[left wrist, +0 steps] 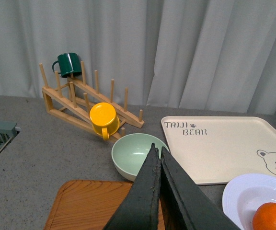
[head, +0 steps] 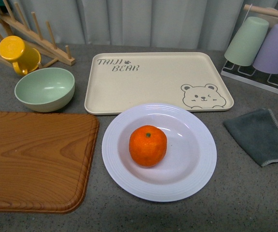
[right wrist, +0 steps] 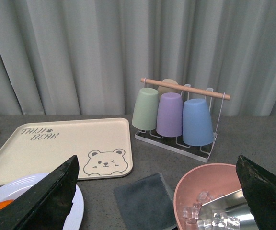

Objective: Place orange and plate with both arms

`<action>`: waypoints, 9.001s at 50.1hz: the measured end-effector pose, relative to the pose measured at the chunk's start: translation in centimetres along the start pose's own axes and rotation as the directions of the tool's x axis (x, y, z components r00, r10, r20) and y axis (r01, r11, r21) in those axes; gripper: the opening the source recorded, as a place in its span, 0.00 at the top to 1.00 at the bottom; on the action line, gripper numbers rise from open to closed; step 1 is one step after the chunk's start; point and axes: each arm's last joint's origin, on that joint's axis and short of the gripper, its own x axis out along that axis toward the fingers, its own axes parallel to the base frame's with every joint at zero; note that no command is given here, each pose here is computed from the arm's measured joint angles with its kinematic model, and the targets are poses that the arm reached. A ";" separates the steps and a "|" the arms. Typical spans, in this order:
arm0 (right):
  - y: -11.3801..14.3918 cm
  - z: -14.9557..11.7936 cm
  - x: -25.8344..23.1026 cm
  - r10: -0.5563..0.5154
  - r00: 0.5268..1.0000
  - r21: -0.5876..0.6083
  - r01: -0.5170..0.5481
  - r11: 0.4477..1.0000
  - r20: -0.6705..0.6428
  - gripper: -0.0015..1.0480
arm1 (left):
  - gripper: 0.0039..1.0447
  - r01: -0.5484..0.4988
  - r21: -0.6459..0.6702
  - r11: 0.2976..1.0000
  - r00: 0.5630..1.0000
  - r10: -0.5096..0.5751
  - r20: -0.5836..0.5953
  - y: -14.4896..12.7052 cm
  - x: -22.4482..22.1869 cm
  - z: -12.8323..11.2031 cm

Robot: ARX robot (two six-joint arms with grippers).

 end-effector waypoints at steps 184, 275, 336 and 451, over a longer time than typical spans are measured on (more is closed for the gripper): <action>4.9 -17.4 20.9 0.712 0.373 0.804 0.268 0.531 -0.594 0.49 | 0.06 0.000 0.003 1.000 1.000 0.000 -0.005 0.0 -2.6 -0.3; 13.4 -15.6 36.8 0.803 0.441 0.916 0.187 0.355 -0.401 0.97 | 0.06 0.000 0.003 1.000 1.000 0.000 -0.005 0.0 -2.6 -0.3; 10.0 -2.9 29.7 0.190 0.899 0.130 -0.149 0.980 -0.394 0.09 | 0.06 0.000 0.003 1.000 1.000 0.000 -0.005 0.0 -2.6 -0.3; 0.0 -0.2 4.2 -0.003 1.000 0.001 0.003 1.000 -0.014 0.99 | 0.06 0.000 0.003 1.000 1.000 0.000 -0.004 0.0 -2.6 -0.2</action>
